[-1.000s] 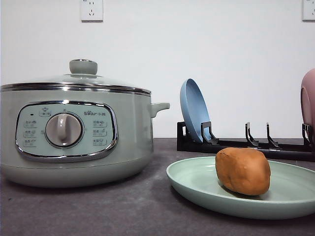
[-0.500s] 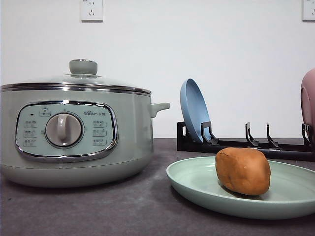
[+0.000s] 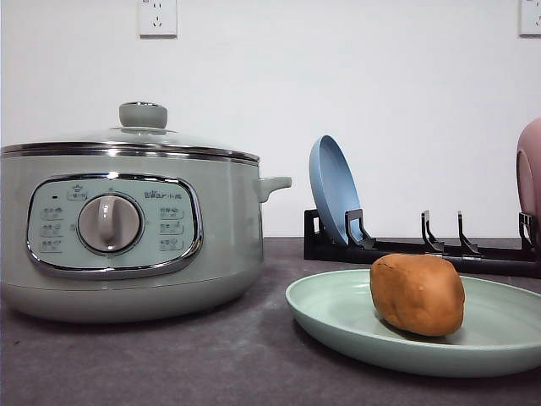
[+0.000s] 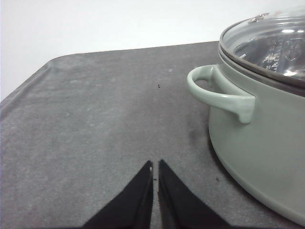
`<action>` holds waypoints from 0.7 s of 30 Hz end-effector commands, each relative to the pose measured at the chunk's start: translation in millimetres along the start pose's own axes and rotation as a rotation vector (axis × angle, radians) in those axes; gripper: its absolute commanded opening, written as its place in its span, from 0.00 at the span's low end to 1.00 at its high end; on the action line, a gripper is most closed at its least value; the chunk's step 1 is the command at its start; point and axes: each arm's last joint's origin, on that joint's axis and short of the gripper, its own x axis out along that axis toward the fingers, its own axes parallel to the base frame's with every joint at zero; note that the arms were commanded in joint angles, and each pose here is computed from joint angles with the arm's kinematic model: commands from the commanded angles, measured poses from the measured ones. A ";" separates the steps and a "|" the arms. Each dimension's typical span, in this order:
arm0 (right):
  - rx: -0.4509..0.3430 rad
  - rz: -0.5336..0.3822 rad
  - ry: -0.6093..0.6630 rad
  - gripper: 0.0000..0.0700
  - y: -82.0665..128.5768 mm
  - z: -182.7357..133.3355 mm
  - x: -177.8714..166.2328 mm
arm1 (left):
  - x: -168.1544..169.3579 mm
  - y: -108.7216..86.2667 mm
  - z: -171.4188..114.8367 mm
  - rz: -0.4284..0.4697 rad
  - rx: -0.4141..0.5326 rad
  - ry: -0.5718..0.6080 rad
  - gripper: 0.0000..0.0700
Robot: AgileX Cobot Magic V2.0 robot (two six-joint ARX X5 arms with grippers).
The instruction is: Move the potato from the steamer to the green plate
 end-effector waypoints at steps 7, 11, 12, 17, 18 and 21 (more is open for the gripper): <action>0.008 0.002 0.003 0.01 -0.1 -1.3 0.3 | 1.5 -0.4 -6.3 0.002 -0.003 0.028 0.03; 0.008 0.002 0.003 0.01 -0.1 -1.3 0.3 | 1.5 -0.4 -6.3 0.002 -0.003 0.028 0.03; 0.008 0.002 0.003 0.01 -0.1 -1.3 0.3 | 1.5 -0.4 -6.3 0.002 -0.003 0.028 0.03; 0.008 0.002 0.003 0.01 -0.1 -1.3 0.3 | 1.5 -0.4 -6.3 0.002 -0.003 0.028 0.03; 0.008 0.002 0.003 0.01 -0.1 -1.3 0.3 | 1.5 -0.4 -6.3 0.002 -0.003 0.028 0.03; 0.008 0.002 0.003 0.01 -0.1 -1.3 0.3 | 1.5 -0.4 -6.3 0.002 -0.003 0.028 0.03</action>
